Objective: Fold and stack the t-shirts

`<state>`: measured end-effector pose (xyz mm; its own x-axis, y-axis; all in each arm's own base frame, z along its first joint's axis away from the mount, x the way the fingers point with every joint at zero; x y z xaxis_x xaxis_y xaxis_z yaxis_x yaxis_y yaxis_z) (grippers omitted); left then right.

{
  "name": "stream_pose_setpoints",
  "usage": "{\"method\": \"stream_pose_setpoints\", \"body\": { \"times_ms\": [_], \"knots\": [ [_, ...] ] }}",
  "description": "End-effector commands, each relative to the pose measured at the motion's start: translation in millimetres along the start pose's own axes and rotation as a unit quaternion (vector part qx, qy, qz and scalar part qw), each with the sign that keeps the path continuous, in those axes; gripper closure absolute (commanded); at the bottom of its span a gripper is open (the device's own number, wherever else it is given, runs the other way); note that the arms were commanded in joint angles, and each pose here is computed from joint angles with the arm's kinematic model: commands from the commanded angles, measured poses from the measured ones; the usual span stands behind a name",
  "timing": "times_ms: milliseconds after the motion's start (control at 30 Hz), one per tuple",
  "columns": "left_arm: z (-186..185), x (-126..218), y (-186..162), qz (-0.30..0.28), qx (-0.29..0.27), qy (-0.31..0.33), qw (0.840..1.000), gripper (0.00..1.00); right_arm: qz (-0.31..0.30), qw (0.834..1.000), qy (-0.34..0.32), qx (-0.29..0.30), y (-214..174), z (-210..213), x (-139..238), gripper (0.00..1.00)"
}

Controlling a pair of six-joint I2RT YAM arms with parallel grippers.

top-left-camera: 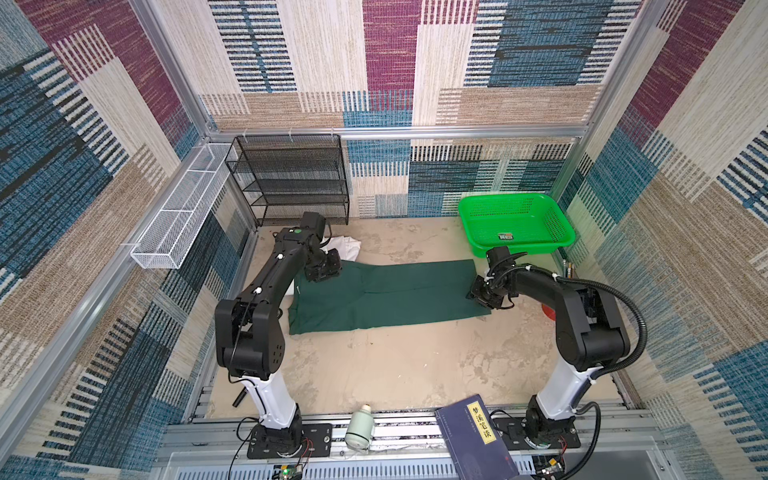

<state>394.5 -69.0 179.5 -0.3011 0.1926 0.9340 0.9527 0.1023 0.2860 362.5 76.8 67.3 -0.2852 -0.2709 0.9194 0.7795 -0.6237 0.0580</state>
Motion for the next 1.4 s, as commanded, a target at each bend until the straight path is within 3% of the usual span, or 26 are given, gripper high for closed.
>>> {"method": "stream_pose_setpoints", "body": {
  "times_ms": [0, 300, 500, 567, 700, 833, 967, 1167, 1367],
  "knots": [
    [22, -2, 12, -0.019, 0.011, 0.025, 0.999, 0.74, 0.018, 1.000, -0.023, -0.006, -9, -11, -1, 0.58],
    [71, -22, 36, -0.002, 0.056, 0.090, 0.994, 0.58, 0.023, 0.999, -0.023, -0.005, -10, -14, -3, 0.58],
    [87, -3, 34, -0.023, 0.074, 0.097, 0.992, 0.57, 0.025, 0.999, -0.022, -0.005, -11, -16, -4, 0.58],
    [88, 1, 22, -0.017, 0.071, 0.099, 0.992, 0.52, 0.026, 0.999, -0.021, -0.007, -12, -18, -4, 0.58],
    [89, -3, 1, -0.028, 0.061, 0.055, 0.996, 0.39, 0.026, 0.999, -0.020, -0.010, -13, -19, -4, 0.58],
    [91, -8, -4, -0.045, 0.057, 0.004, 0.997, 0.38, 0.028, 0.999, -0.022, -0.011, -14, -21, -5, 0.58],
    [94, -6, -7, -0.048, 0.049, 0.014, 0.998, 0.38, 0.029, 0.999, -0.021, -0.013, -15, -23, -6, 0.58],
    [105, 20, 45, -0.139, 0.077, 0.019, 0.987, 0.39, 0.028, 0.999, -0.026, -0.012, -16, -25, -5, 0.58],
    [101, 8, 109, -0.158, 0.082, -0.019, 0.984, 0.40, 0.034, 0.999, -0.028, -0.018, -20, -32, -8, 0.58]
  ]
}}
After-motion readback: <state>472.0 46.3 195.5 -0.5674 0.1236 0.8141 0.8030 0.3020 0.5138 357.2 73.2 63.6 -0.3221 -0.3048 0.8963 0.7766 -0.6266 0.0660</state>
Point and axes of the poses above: each gripper's point midway between its finger pads, its own x axis back along the fingers, its own z axis along the line the jaws close on, y = z × x, the point moved 4 cm from there along x, back along the fingers, and after that the axes turned 12 degrees about -x, right-handed, at the moved point
